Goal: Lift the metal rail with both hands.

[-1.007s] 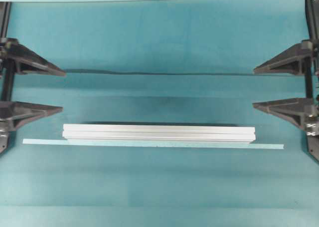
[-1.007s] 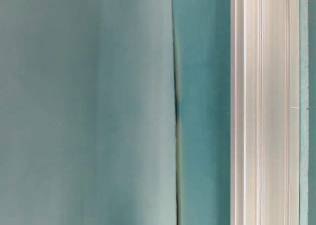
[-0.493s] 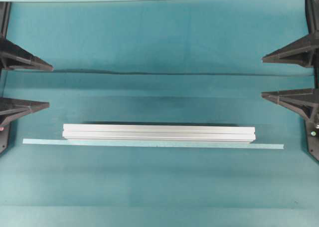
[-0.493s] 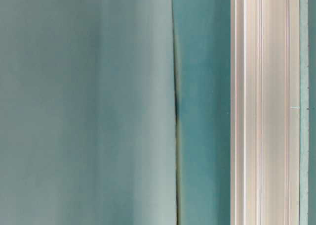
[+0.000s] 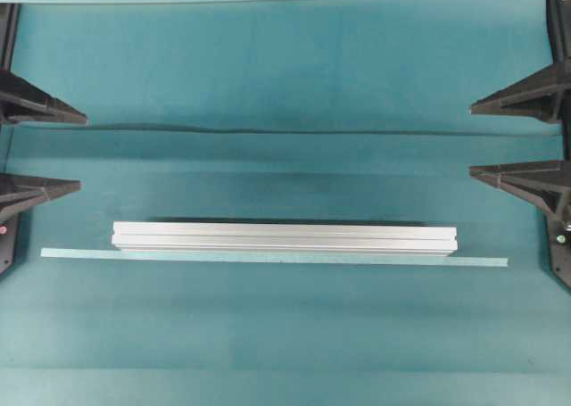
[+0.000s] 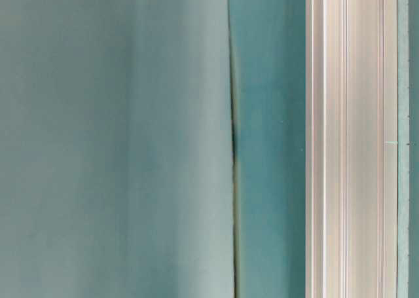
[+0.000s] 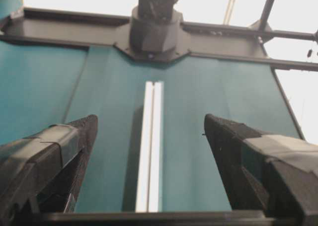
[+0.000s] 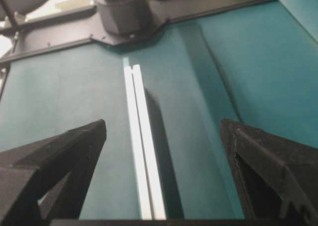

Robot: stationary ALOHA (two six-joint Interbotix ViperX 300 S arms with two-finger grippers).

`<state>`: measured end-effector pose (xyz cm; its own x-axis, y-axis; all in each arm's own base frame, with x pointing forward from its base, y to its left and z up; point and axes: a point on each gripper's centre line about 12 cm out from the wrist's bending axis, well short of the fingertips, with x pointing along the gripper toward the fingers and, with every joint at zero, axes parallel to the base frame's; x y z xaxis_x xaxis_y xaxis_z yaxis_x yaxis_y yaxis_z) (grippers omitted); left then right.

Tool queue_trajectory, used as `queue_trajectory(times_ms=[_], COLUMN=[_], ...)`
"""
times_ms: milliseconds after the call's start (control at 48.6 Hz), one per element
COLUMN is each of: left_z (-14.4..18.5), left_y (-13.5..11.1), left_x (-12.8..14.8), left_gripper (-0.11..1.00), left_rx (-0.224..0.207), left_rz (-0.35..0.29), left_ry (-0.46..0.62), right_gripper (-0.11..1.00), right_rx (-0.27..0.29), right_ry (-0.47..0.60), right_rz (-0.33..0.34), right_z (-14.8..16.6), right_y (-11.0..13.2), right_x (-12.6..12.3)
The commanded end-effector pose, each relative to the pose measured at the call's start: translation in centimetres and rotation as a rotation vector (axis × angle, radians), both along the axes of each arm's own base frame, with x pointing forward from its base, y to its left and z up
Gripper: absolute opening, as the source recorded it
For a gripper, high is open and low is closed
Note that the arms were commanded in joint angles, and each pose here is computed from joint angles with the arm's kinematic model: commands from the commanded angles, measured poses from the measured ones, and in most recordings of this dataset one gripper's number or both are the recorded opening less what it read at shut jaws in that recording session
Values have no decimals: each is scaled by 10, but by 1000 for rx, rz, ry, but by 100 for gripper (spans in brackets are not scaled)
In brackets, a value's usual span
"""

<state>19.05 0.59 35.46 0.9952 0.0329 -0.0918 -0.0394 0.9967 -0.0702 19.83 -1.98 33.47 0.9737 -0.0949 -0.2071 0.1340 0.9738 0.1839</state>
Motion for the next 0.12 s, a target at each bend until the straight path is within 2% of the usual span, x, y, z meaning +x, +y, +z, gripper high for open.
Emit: queue_trajectory(times_ms=[0, 103], left_z=[4, 3], left_y=[0, 0], left_x=[1, 1], left_gripper=[97, 97], left_rx=[2, 2], left_rz=[0, 0], left_ry=[-12, -8], right_gripper=[96, 96], right_rx=[6, 5], right_ry=[-16, -21], right_rz=[-4, -5], right_z=[3, 3], right_y=[0, -1], right_x=[1, -1])
